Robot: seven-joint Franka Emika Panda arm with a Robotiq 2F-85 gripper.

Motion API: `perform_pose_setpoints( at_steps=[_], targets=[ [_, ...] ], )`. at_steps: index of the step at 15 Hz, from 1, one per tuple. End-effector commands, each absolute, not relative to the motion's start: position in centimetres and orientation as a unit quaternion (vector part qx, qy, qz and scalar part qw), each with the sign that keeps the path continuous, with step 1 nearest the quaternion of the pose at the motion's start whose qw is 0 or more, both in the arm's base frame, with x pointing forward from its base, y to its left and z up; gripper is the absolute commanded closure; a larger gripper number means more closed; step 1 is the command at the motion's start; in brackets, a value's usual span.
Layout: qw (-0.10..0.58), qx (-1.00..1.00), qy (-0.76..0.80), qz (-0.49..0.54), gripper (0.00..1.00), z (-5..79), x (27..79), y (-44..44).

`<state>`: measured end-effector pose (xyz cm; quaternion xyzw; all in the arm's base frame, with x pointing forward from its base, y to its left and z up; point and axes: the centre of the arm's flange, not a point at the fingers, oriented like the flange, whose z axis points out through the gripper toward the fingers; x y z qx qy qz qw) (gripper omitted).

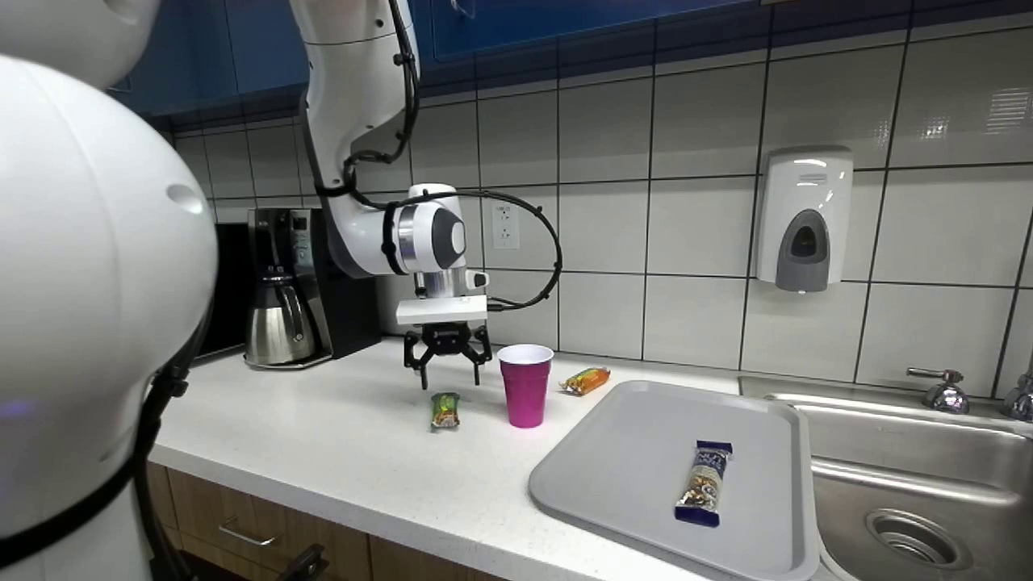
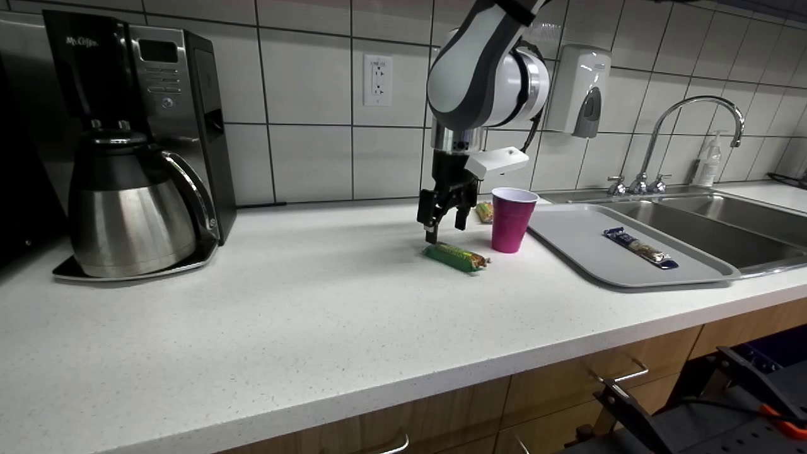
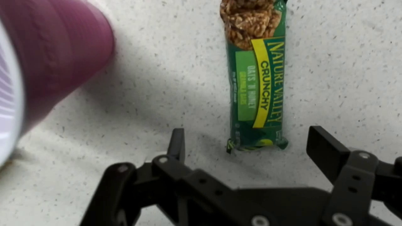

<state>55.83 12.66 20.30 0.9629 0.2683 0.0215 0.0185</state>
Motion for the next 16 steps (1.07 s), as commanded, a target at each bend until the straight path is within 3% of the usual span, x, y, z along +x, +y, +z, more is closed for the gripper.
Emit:
perform_pose_setpoints(
  at_steps=[1, 16],
  targets=[
    [0.022, 0.964, 0.262, 0.051, 0.0, 22.4, 56.9, 12.4],
    [0.038, 0.968, 0.209, 0.137, 0.0, 28.9, 60.4, 8.6]
  ],
)
